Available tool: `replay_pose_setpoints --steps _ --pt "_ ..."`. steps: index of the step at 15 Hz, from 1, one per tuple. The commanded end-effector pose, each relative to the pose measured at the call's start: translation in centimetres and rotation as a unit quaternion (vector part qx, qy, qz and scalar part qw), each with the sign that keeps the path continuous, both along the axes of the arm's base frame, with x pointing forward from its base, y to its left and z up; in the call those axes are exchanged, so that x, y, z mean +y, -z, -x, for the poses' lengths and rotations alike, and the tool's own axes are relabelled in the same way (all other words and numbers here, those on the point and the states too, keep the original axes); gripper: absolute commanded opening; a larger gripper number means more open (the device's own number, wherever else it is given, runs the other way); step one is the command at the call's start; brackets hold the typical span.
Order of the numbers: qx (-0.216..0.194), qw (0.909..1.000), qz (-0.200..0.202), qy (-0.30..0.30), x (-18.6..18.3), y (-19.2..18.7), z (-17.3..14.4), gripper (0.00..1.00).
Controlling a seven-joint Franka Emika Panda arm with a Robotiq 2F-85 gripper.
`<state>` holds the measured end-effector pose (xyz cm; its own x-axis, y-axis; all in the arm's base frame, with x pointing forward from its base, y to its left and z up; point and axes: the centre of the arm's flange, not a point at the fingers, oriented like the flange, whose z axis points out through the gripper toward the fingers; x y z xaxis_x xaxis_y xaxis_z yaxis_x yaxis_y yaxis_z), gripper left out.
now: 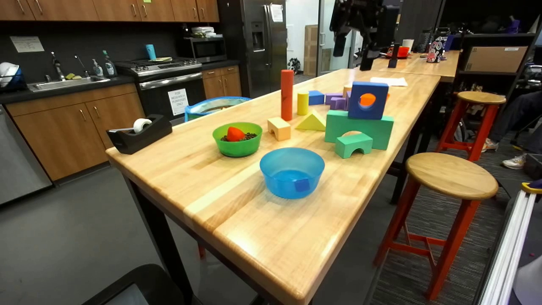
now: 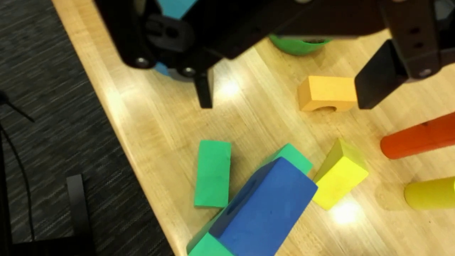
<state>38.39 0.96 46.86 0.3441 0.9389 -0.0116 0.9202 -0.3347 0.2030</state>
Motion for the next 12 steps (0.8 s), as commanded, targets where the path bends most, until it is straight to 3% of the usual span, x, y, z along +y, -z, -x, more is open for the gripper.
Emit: replay_pose_setpoints --steps 1,7,12 --pt "0.016 0.9970 0.002 -0.075 0.7 0.3 0.7 1.00" --pt "0.055 0.9869 0.005 -0.151 2.2 2.4 0.9 1.00" --pt "0.072 0.9829 0.018 -0.169 2.7 4.6 0.9 1.00"
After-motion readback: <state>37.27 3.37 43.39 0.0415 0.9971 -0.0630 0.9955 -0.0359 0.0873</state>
